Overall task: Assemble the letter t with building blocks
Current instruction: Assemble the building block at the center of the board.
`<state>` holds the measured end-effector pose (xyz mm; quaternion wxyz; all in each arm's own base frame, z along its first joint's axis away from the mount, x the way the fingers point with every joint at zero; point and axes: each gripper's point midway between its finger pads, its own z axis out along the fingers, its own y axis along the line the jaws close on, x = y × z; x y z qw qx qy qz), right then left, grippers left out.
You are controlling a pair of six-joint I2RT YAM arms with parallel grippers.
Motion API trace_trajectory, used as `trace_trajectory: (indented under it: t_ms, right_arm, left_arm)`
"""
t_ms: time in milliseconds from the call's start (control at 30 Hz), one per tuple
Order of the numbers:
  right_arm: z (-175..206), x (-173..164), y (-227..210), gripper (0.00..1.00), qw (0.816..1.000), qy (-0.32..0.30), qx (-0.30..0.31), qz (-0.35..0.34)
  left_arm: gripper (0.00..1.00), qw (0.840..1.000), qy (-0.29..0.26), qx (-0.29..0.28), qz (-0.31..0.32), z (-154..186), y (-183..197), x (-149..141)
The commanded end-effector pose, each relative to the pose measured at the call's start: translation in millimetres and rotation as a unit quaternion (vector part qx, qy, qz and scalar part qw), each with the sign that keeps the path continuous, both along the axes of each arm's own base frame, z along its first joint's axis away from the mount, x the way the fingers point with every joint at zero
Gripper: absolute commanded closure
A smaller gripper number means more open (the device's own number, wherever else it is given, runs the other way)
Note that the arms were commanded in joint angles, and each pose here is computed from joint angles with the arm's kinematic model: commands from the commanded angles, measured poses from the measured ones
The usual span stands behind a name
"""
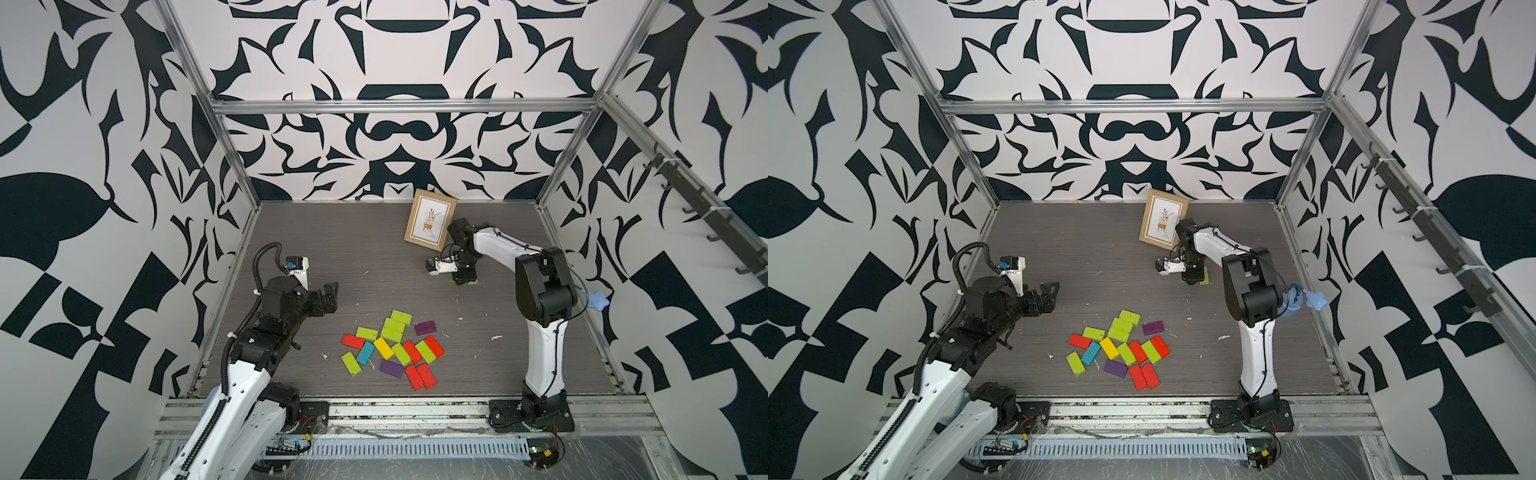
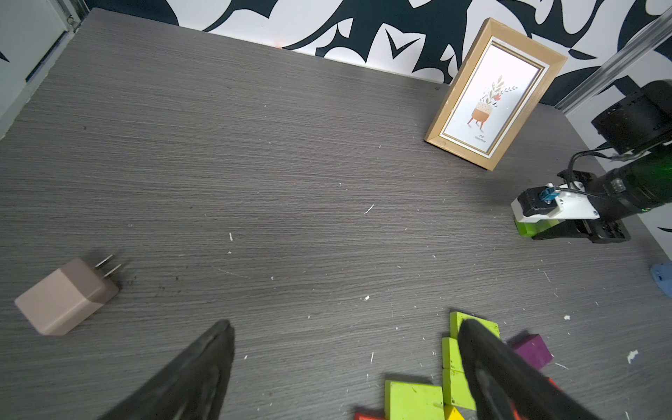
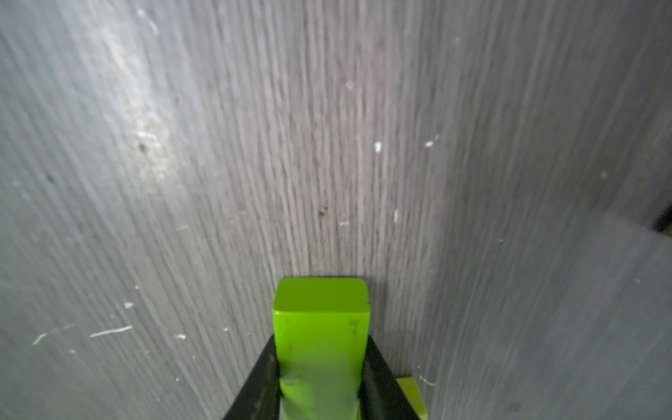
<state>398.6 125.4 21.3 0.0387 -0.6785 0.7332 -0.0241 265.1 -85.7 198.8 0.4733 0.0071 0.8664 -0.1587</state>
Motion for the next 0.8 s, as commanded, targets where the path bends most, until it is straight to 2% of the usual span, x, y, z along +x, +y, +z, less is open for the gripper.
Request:
trace_trajectory:
  t_ms: [0,433,767]
  right_arm:
    - [20,1,8,0.63,0.999,-0.012,0.028,-0.011]
    - [63,2,22,0.56,0.997,-0.056,0.061,-0.002]
    - [104,-38,59,0.56,0.990,-0.092,0.098,0.050]
  left_arm:
    - [0.00,1.000,0.002,0.002,0.004,-3,2,-2]
    - [0.00,1.000,0.002,0.001,0.004,-2,2,-2]
    - [0.00,1.000,-0.002,0.002,0.008,0,4,-3]
